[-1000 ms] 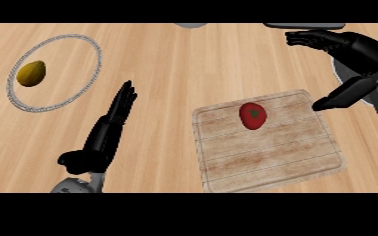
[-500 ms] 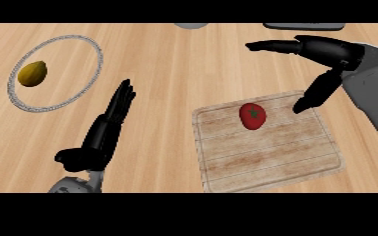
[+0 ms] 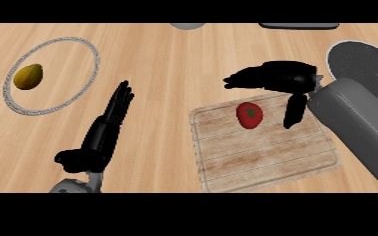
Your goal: Pick the tomato from the cutting board and place it in the pan
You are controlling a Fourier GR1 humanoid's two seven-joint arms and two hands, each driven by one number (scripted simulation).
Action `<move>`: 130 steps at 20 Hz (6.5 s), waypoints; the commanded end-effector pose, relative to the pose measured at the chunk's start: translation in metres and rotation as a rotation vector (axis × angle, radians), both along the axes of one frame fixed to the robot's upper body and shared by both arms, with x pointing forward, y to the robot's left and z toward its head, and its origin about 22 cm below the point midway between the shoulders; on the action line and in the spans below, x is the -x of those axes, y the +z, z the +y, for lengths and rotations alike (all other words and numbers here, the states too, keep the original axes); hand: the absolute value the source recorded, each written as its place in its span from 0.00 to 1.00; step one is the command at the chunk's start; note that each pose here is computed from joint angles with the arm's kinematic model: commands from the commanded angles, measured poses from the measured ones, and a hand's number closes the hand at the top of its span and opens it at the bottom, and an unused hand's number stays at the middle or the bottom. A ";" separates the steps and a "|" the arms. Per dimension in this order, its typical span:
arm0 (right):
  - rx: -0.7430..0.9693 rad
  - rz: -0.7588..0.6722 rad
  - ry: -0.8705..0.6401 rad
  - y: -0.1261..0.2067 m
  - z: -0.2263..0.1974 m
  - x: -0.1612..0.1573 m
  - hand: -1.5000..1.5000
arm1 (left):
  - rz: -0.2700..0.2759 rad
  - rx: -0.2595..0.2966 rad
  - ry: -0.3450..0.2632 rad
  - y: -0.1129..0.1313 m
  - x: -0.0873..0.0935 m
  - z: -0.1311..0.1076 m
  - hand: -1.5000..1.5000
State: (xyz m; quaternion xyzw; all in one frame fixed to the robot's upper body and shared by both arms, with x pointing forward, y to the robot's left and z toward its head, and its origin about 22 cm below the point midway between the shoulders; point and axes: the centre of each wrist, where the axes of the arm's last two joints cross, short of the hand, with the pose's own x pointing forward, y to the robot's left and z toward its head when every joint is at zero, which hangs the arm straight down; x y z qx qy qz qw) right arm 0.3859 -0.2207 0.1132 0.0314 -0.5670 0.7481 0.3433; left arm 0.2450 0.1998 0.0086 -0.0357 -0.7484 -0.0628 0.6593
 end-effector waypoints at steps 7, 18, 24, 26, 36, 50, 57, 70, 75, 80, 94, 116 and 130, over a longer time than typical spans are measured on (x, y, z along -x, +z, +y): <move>0.053 0.045 0.054 -0.035 0.019 -0.002 0.00 | 0.009 -0.012 0.031 0.007 0.001 0.005 0.50; 0.022 0.071 0.008 -0.052 0.013 -0.004 0.00 | -0.013 -0.002 0.022 0.002 0.006 -0.002 0.50; 0.080 0.069 0.011 -0.069 0.042 -0.015 0.00 | 0.020 0.010 -0.002 0.007 0.001 -0.002 0.50; 0.098 0.071 -0.008 -0.079 0.039 -0.013 0.00 | 0.004 -0.001 0.015 -0.013 0.001 0.012 0.50; 0.162 -0.042 0.149 -0.095 0.047 -0.009 1.00 | 0.001 -0.009 0.007 0.004 -0.004 0.001 0.50; -0.159 -0.243 -0.126 -0.062 0.006 -0.020 1.00 | -0.005 0.006 0.040 -0.003 0.002 0.005 0.50; -0.113 -0.389 -0.763 -0.068 -0.102 0.010 1.00 | 0.031 -0.006 0.134 -0.011 0.010 0.021 0.50; -0.461 -0.424 -1.127 0.010 -0.137 0.087 1.00 | 0.012 -0.013 0.074 -0.002 0.016 0.026 0.50; -0.560 -0.413 -1.278 0.009 -0.171 0.099 1.00 | 0.008 -0.006 0.016 -0.002 0.009 0.008 0.50; -0.551 -0.538 -1.354 -0.004 -0.203 0.063 1.00 | 0.005 -0.001 0.015 -0.002 -0.001 -0.005 0.50; -0.642 -0.783 -1.484 -0.026 -0.263 0.040 1.00 | -0.028 0.007 -0.041 -0.001 -0.012 -0.014 0.50; -0.754 -0.325 -1.408 -0.028 -0.256 0.025 0.00 | -0.052 0.007 -0.061 0.013 -0.016 -0.027 0.50; -1.100 0.006 -1.302 -0.012 -0.344 0.108 0.00 | -0.022 0.018 -0.017 0.004 -0.005 -0.005 0.50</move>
